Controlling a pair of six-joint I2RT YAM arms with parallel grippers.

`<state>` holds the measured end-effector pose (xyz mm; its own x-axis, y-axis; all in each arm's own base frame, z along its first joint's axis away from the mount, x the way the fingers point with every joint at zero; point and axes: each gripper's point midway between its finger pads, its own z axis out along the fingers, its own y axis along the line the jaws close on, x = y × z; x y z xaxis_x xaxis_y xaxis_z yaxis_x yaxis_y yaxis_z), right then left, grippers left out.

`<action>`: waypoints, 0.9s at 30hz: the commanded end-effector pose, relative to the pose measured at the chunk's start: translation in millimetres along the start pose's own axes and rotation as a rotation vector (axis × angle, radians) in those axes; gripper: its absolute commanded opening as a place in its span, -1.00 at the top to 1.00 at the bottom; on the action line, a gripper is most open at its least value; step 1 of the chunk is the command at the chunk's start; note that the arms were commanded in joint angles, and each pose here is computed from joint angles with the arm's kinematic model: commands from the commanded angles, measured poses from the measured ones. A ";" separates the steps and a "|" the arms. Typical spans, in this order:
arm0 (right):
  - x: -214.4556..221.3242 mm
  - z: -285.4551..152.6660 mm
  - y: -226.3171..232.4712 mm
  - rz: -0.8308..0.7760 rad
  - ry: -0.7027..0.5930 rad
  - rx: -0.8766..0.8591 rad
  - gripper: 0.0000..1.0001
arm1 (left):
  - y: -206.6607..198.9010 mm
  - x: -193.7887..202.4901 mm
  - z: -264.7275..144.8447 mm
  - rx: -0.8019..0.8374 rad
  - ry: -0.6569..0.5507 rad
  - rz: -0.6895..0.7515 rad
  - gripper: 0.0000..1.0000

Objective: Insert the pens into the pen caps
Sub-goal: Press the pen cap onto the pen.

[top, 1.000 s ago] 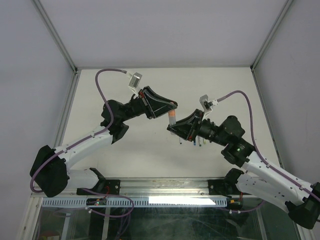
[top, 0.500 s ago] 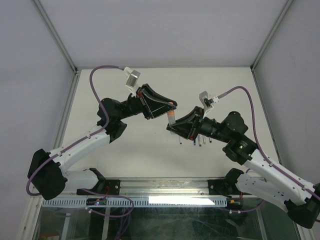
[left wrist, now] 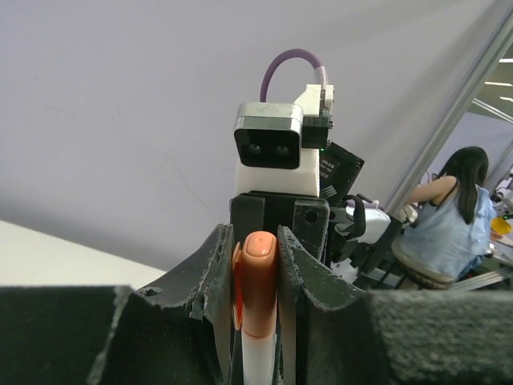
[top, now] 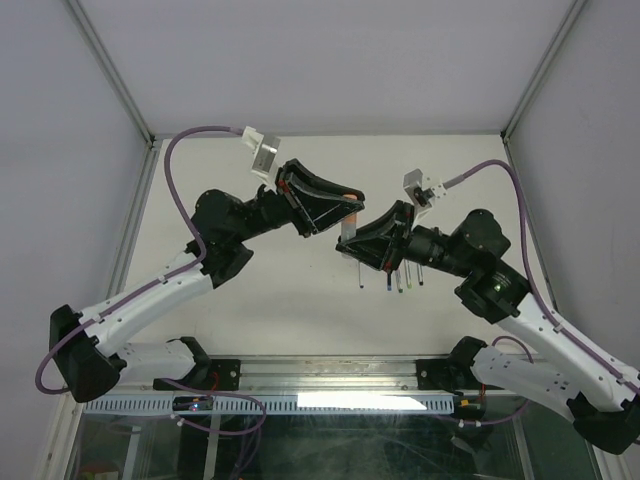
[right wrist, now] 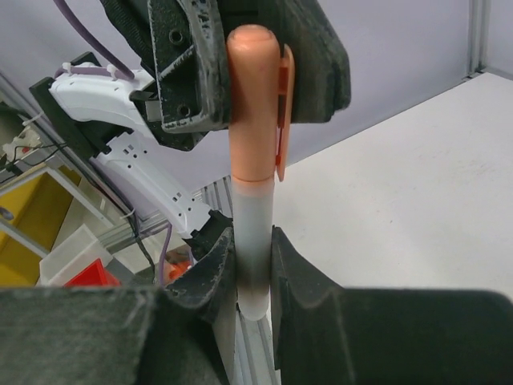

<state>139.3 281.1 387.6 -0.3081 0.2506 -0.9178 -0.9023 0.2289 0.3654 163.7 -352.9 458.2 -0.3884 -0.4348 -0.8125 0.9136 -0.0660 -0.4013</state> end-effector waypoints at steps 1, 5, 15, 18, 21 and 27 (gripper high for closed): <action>-170.6 -16.6 45.9 -0.266 -0.492 -0.026 1.00 | -18.9 129.2 -30.4 0.072 0.452 -0.203 1.00; -195.9 -25.2 67.5 -0.328 -0.513 -0.060 1.00 | -30.6 156.4 -41.8 0.100 0.532 -0.229 1.00; -211.3 -42.9 81.6 -0.405 -0.441 -0.017 1.00 | -34.4 152.9 -53.0 0.100 0.532 -0.184 1.00; -164.7 -30.2 48.2 -0.310 -0.266 0.061 1.00 | -29.3 122.3 -44.9 0.073 0.424 -0.134 0.99; -109.1 -21.9 22.5 -0.182 -0.125 0.088 1.00 | -25.5 82.8 -34.3 0.051 0.289 -0.102 0.72; -29.8 -23.5 -1.1 0.014 0.038 0.104 1.00 | -21.3 27.8 -27.2 0.031 0.113 -0.046 0.25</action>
<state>119.8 259.3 379.7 -0.3769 0.0196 -0.9261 -0.8933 0.2566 0.3690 145.7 -341.3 449.2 -0.3680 -0.4232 -0.8280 0.9206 -0.0402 -0.3885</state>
